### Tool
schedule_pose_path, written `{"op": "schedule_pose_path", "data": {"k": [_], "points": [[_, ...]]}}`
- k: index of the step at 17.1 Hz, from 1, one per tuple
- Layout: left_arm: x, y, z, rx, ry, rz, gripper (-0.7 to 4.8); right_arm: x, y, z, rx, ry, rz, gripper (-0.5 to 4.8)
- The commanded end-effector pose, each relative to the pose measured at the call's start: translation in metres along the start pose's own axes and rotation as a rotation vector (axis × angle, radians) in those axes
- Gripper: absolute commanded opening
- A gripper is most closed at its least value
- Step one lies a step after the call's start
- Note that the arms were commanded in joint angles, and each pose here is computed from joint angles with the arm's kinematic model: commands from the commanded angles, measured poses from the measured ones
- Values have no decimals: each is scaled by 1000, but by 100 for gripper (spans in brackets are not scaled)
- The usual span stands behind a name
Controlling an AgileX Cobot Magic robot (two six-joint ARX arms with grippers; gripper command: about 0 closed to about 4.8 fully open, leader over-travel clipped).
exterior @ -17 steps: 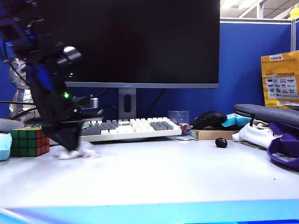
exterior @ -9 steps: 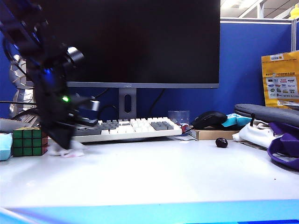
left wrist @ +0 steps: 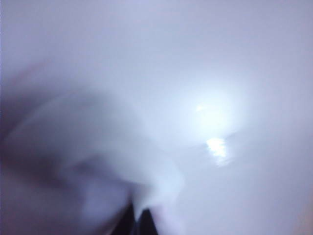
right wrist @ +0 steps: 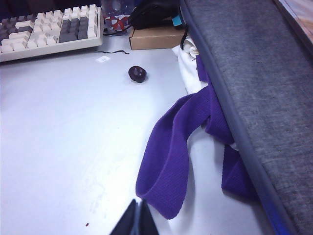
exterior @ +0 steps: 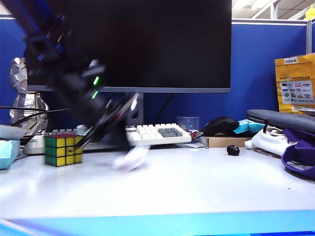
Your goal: Use the wet wipes on the table to wipe the cherry juice off the table, then put the wipes back on the table.
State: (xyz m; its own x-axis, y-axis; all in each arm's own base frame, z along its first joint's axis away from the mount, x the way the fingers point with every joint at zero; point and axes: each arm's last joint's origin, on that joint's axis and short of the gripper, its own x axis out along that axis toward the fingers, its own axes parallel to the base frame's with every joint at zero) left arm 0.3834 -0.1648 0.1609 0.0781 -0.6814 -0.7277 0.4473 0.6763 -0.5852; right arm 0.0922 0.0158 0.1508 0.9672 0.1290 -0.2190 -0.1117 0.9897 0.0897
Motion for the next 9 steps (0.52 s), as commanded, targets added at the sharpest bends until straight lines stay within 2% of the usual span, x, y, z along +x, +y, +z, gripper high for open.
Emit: {"op": "schedule_pose_path", "data": {"k": [1,4,7,9], "points": [[-4,-33,28,97,-126,50,-5,0,0,0,-2,-5,3,0],[-1,-42,38,124,-155,167,-5,0,0,0,-2,-6,3,0],[15,-24,27,91,-40,271,-5,0,0,0,-2,-6,3,0],[26,-10,13,91,93,382,-5,0,0,0,-2,-6,2,0]]}}
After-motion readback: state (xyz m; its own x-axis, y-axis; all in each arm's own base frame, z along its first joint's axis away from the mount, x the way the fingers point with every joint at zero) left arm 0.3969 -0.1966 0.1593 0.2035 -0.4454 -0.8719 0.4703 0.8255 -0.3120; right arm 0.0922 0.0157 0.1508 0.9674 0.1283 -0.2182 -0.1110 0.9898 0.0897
